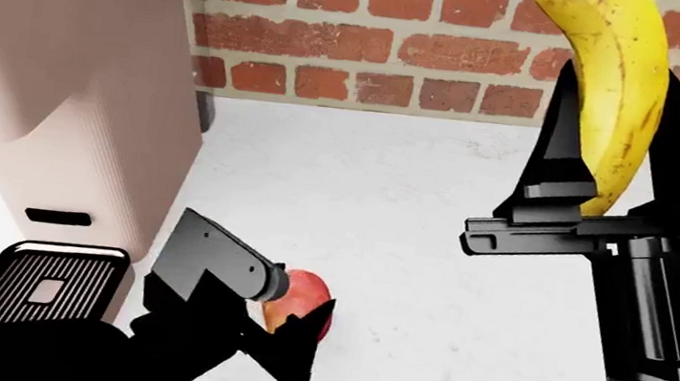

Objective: Pick the peach, banana from the counter and place them in the cabinet. Then close the cabinet.

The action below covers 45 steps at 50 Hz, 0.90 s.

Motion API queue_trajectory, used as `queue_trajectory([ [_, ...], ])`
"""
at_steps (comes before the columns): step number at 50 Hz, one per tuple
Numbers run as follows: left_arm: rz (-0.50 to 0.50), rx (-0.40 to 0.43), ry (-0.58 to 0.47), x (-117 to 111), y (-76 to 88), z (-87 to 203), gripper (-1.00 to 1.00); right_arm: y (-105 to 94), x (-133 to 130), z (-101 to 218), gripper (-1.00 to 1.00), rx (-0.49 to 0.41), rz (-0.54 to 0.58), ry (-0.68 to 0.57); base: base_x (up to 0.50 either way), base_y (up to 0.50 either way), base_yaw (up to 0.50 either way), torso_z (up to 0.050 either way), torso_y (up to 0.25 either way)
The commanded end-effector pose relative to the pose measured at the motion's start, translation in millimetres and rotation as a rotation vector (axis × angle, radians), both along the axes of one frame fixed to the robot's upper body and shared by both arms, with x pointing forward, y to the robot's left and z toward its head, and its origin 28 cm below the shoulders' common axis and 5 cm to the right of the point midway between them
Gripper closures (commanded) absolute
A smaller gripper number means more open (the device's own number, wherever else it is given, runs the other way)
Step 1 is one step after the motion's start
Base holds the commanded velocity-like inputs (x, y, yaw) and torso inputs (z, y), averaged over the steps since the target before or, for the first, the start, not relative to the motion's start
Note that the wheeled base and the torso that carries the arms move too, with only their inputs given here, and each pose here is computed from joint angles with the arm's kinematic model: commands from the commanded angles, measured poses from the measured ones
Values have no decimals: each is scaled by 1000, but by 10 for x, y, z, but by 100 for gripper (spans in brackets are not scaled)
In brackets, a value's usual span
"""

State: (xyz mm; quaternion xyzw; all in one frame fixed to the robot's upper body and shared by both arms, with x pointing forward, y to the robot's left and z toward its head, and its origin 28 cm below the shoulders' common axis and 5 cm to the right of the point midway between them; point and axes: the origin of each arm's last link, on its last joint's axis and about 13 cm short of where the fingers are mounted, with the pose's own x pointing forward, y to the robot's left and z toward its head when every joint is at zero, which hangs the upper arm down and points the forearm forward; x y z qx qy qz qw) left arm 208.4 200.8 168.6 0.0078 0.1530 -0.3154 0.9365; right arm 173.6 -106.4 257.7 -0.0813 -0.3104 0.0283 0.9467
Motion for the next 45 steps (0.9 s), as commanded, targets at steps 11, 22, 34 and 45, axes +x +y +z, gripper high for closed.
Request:
queue_trajectory([
  [11,58,-135,-295,-298,77,456,100,-11,5,27,100,1,-18,-43,0,0,0,0,1],
  [22,55,-257,-428,-535,153,683,100,161,-26,255,100,17,19,-226,0,0,0,0,1],
  [34,36,-292,-443,-510,143,640,100,229,-333,675,100,92,109,-463,0,0,0,0,0],
  [45,-2,-295,-432,-602,94,656,100,432,-188,1272,100,118,155,-543,0,0,0,0,1],
])
